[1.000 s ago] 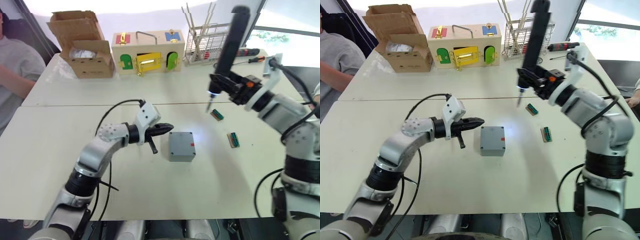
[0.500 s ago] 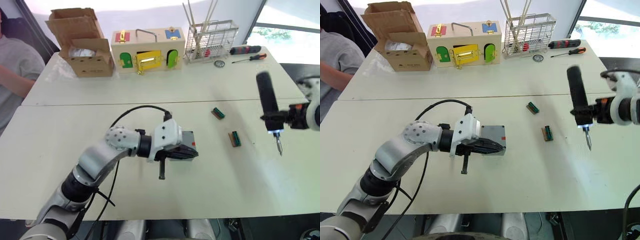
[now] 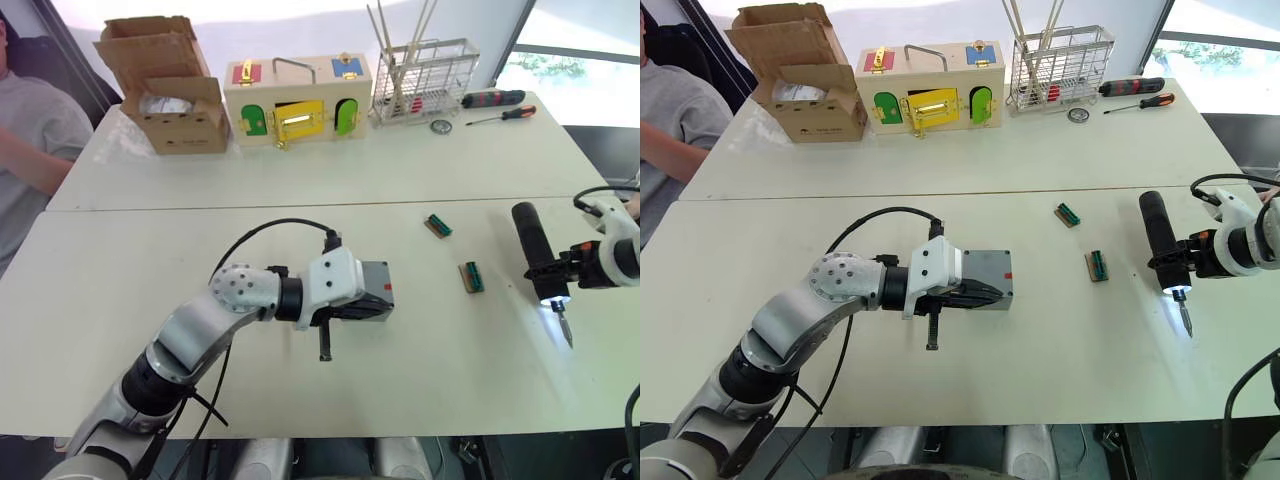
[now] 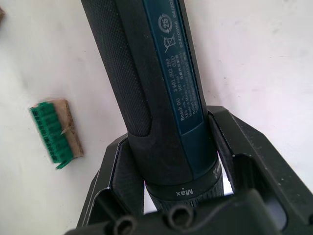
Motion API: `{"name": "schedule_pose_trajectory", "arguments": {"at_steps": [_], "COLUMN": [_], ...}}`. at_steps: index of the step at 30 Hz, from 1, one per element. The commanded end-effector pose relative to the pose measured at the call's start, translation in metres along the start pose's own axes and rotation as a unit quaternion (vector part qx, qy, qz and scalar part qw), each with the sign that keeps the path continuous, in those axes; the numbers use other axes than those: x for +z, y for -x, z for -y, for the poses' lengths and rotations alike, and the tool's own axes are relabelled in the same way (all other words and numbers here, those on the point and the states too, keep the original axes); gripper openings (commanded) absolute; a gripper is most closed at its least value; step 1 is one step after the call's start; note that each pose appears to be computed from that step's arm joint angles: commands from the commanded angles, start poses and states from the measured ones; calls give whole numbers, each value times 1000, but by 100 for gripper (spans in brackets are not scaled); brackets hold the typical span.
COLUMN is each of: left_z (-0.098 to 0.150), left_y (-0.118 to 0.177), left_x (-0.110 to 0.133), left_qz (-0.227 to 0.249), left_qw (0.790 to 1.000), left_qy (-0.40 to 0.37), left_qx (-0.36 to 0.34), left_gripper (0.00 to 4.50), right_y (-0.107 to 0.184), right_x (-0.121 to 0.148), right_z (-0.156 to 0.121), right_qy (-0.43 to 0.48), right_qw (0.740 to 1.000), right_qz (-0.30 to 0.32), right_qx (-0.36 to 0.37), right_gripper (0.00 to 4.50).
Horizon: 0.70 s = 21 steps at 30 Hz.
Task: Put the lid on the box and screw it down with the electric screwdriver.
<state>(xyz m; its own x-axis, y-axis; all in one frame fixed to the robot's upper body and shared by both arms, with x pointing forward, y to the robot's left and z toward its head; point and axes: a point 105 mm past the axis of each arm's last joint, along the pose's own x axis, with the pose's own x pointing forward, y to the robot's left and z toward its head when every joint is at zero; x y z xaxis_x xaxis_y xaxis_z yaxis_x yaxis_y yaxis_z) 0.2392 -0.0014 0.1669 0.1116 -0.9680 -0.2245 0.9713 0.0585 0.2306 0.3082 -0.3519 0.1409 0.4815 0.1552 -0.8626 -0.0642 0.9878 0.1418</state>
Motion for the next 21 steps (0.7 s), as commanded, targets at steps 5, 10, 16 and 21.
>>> {"name": "schedule_pose_trajectory", "arguments": {"at_steps": [5, 10, 16, 21], "left_z": [-28, -35, -64, -65], "left_y": [8, 13, 56, 95], "left_x": [1, -4, -1, -13], "left_qz": [45, 40, 80, 81], "left_qw": [995, 992, 967, 941], "left_qy": [53, 71, 132, 190], "left_qx": [75, 95, 201, 268], "left_gripper": [0, 0, 0, 0], "right_y": [2, 0, 29, 71], "right_x": [15, 18, 57, 89], "right_z": [13, 16, 16, -17], "right_qy": [16, 29, 80, 112], "right_qw": [999, 998, 983, 932], "right_qz": [25, 29, 156, 345], "right_qx": [-31, -39, -53, 16], "right_gripper": [397, 448, 448, 448]}}
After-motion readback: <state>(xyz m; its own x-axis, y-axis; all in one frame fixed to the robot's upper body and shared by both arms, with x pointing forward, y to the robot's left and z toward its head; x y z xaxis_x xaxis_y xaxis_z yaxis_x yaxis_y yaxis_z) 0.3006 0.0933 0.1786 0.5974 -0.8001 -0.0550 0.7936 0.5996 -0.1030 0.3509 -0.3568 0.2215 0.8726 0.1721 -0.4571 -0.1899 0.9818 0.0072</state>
